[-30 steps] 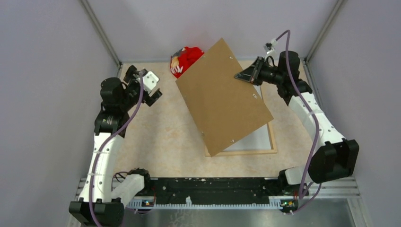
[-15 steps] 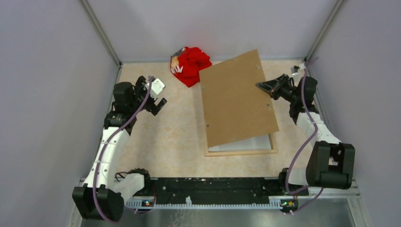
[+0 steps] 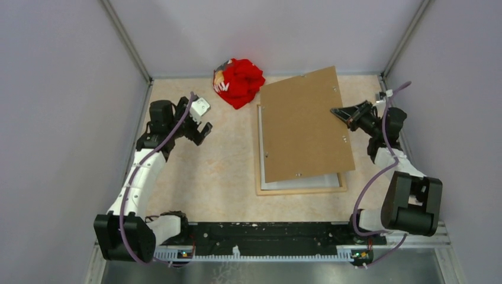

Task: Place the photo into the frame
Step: Turn over the photo frame item on the photo frame.

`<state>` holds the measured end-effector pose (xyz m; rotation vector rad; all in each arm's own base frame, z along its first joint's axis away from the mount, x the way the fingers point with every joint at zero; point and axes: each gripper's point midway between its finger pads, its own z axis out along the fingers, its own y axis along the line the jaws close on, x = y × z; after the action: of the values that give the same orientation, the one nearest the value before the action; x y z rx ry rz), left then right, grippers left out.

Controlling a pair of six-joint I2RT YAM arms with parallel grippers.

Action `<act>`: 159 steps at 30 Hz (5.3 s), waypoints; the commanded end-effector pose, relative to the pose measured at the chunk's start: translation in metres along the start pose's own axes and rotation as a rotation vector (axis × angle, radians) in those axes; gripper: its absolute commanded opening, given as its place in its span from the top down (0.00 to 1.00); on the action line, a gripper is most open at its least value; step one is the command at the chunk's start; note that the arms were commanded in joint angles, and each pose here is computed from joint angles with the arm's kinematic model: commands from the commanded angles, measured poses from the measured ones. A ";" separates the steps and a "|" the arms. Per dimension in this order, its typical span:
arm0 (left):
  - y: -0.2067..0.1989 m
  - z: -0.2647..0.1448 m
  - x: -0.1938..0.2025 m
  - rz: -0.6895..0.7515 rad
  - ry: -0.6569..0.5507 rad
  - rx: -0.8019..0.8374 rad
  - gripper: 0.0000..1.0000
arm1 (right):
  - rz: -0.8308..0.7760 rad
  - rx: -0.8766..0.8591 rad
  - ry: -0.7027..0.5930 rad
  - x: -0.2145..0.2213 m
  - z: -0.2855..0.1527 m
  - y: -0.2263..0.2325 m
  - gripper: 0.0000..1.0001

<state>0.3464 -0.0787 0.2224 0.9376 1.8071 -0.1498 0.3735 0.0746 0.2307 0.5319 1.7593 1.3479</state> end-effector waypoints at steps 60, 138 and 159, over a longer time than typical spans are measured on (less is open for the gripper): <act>-0.016 0.016 0.005 0.027 -0.009 0.102 0.02 | 0.040 0.009 0.059 0.027 0.024 -0.067 1.00; -0.034 0.037 0.015 -0.044 0.038 0.177 0.02 | -0.608 0.596 0.192 0.035 0.026 -0.062 0.01; -0.122 0.116 0.027 -0.413 0.148 0.543 0.12 | -0.550 0.283 0.255 0.173 0.062 -0.002 0.45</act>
<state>0.3368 -0.1899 0.0865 0.9772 2.1908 -0.8175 0.3341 0.2351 0.1468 0.0019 2.1927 0.8946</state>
